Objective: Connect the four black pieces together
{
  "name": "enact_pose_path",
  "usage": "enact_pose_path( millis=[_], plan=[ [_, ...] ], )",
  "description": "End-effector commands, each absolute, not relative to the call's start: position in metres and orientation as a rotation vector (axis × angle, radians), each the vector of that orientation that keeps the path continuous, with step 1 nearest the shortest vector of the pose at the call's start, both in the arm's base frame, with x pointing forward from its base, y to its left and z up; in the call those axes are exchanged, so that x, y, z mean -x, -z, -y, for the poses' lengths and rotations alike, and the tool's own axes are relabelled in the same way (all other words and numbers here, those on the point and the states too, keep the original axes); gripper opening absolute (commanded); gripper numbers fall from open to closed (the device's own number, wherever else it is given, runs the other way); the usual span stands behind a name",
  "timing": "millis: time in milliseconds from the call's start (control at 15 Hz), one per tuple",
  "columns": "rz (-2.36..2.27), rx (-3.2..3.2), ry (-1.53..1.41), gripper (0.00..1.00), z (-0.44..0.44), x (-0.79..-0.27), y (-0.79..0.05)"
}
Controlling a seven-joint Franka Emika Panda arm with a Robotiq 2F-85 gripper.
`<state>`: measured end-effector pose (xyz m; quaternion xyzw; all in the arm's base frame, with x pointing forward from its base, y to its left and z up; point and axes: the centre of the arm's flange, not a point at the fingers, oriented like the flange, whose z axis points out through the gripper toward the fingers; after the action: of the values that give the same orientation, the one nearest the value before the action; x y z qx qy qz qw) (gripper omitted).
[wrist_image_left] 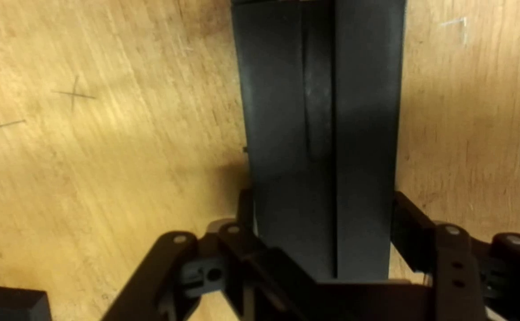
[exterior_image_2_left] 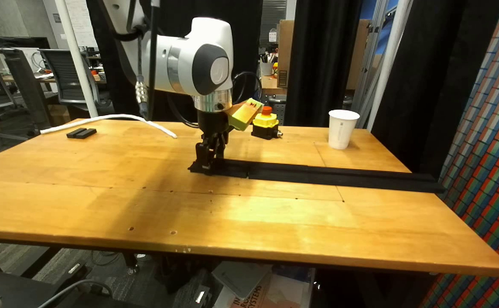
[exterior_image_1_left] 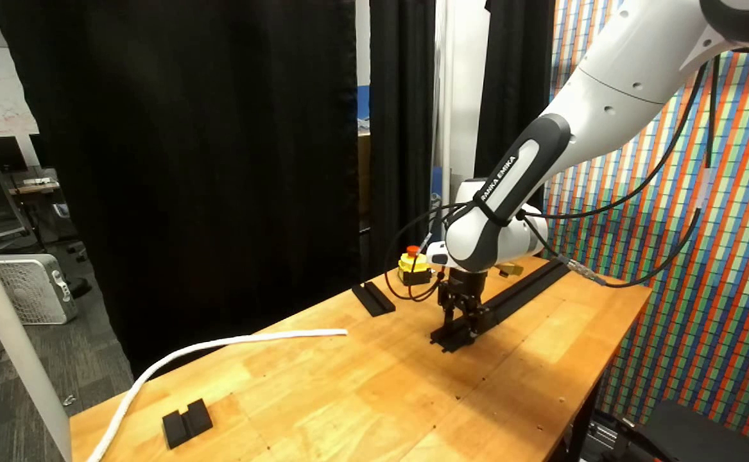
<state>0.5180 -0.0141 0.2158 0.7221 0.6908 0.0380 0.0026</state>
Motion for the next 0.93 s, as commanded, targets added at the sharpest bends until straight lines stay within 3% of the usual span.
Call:
enact_pose_path(
  millis=[0,867],
  plan=[
    [-2.193,-2.235,-0.134,0.48,0.022,-0.502,-0.216],
    [-2.212,-2.223,-0.083,0.48,0.0284,-0.4976,-0.2143]
  ],
)
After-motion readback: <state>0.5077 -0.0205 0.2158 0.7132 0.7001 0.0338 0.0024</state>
